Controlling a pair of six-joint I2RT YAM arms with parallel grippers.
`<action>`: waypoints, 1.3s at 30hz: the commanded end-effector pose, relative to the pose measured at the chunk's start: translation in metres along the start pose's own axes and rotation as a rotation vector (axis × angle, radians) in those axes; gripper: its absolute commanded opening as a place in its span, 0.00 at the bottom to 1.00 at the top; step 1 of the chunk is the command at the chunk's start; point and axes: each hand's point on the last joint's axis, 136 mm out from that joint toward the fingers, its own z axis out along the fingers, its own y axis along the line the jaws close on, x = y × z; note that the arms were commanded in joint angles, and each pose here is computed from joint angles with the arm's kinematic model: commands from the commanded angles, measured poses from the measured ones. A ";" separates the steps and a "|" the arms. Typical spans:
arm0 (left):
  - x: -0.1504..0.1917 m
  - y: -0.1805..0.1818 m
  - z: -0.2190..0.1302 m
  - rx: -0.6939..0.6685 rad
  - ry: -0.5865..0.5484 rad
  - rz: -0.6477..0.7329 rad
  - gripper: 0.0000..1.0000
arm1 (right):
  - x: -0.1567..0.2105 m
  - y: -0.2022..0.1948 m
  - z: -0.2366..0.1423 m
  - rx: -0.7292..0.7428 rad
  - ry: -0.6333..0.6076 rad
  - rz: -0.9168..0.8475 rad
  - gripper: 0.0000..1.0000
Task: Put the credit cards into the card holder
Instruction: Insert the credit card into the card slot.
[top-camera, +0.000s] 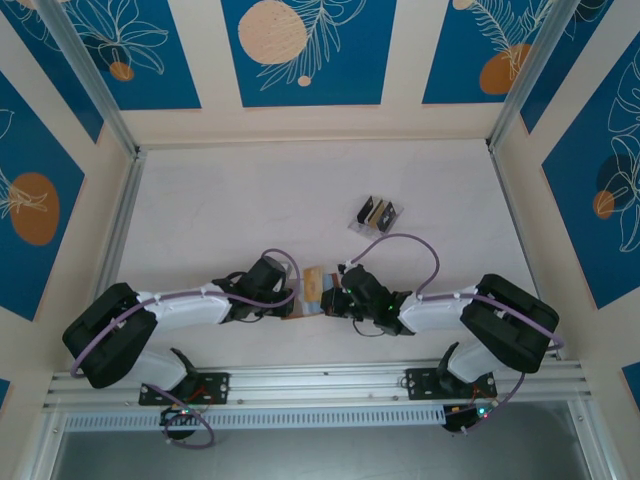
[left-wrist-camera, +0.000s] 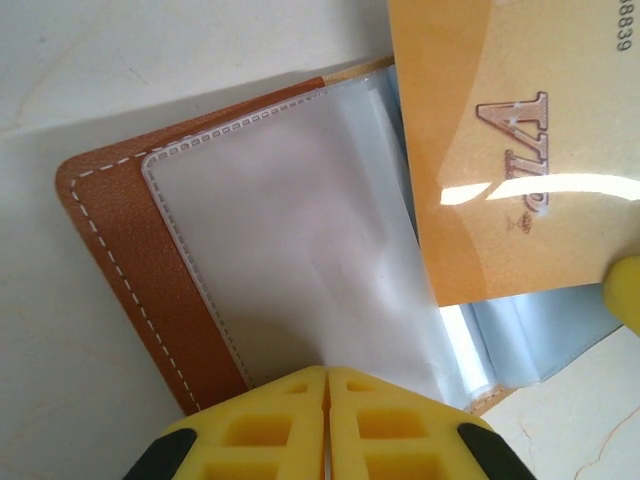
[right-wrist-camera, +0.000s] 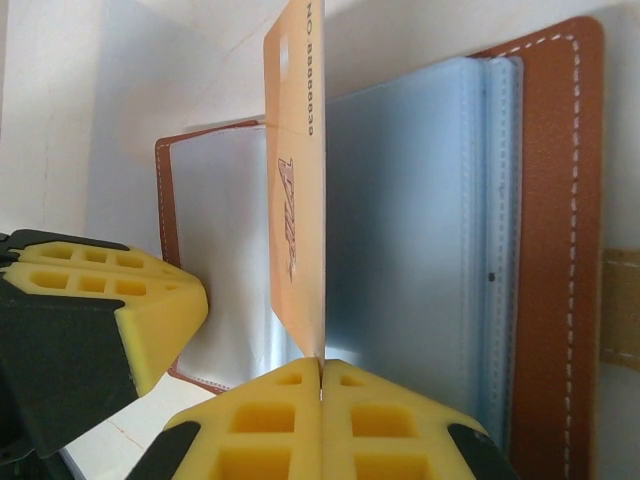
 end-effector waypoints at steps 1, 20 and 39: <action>0.007 0.011 0.000 -0.040 0.012 -0.006 0.08 | 0.007 -0.009 0.004 0.017 0.008 0.053 0.00; 0.007 0.013 -0.002 -0.045 0.007 -0.002 0.08 | 0.016 0.001 0.003 -0.044 0.070 0.107 0.00; 0.006 0.013 -0.002 -0.045 0.005 0.001 0.08 | 0.007 0.020 -0.006 -0.123 0.085 0.110 0.00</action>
